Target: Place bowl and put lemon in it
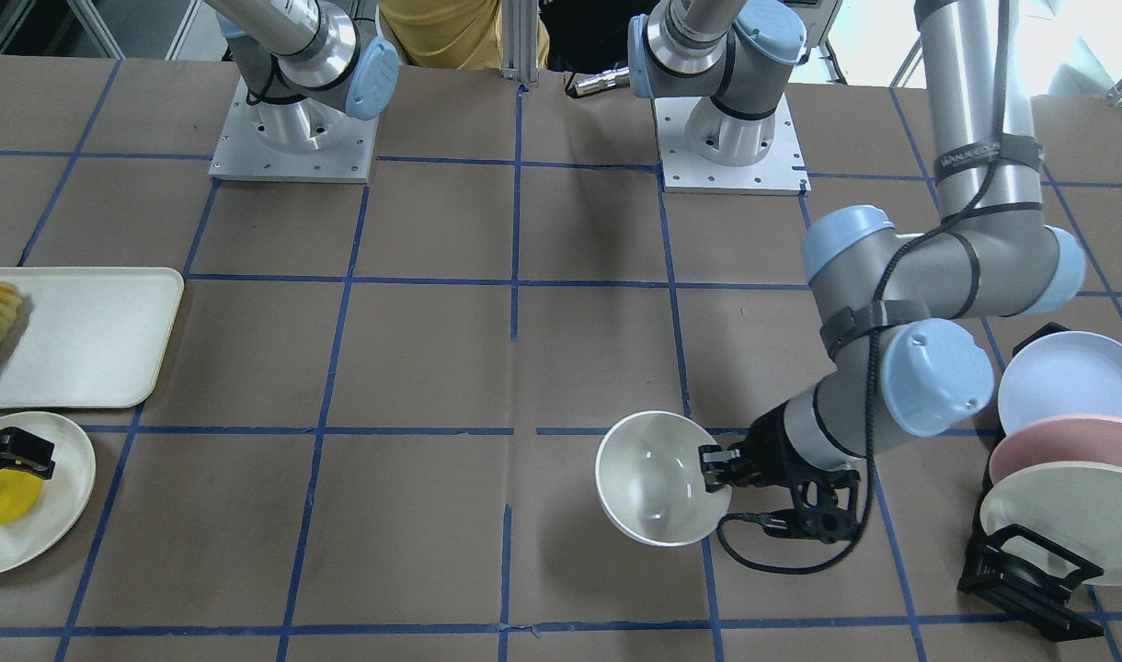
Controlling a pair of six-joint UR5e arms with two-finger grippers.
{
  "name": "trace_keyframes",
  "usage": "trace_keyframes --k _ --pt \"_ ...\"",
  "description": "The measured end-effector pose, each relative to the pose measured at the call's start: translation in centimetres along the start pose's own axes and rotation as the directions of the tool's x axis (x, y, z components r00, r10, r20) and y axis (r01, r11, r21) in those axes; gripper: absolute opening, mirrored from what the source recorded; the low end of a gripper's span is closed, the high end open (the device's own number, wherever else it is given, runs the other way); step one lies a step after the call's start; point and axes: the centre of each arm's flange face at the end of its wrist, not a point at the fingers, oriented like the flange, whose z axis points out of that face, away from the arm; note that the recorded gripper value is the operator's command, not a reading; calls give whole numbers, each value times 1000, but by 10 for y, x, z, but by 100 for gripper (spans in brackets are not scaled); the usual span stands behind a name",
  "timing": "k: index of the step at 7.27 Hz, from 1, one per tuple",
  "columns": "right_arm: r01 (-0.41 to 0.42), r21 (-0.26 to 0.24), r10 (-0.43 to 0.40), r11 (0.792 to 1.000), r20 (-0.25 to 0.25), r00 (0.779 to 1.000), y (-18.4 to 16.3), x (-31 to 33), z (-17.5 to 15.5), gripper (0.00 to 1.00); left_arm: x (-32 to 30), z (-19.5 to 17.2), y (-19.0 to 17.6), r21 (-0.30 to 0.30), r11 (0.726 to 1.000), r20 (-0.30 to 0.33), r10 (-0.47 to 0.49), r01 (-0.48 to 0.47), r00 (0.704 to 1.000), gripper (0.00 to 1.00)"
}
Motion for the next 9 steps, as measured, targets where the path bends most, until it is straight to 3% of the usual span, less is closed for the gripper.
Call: trace_keyframes --k 1,3,4,5,6,9 --pt "6 -7 -6 1000 -3 1000 0 1 5 100 35 27 20 25 1000 1 -14 14 1000 0" --pt "5 15 -4 1000 -24 1000 -8 5 25 100 44 59 50 59 998 54 -40 37 998 0" --pt "2 29 -1 1000 -33 999 -10 7 30 72 43 68 58 56 998 85 -45 40 995 0" --pt "-3 37 5 999 -35 999 -11 7 31 16 44 73 62 56 998 108 -46 40 993 29" --pt "-10 38 12 999 -35 999 -12 7 31 0 46 73 64 62 997 122 -43 36 992 99" --pt "-45 19 46 999 -35 998 -7 6 18 0 52 52 65 86 996 125 -35 25 991 100"
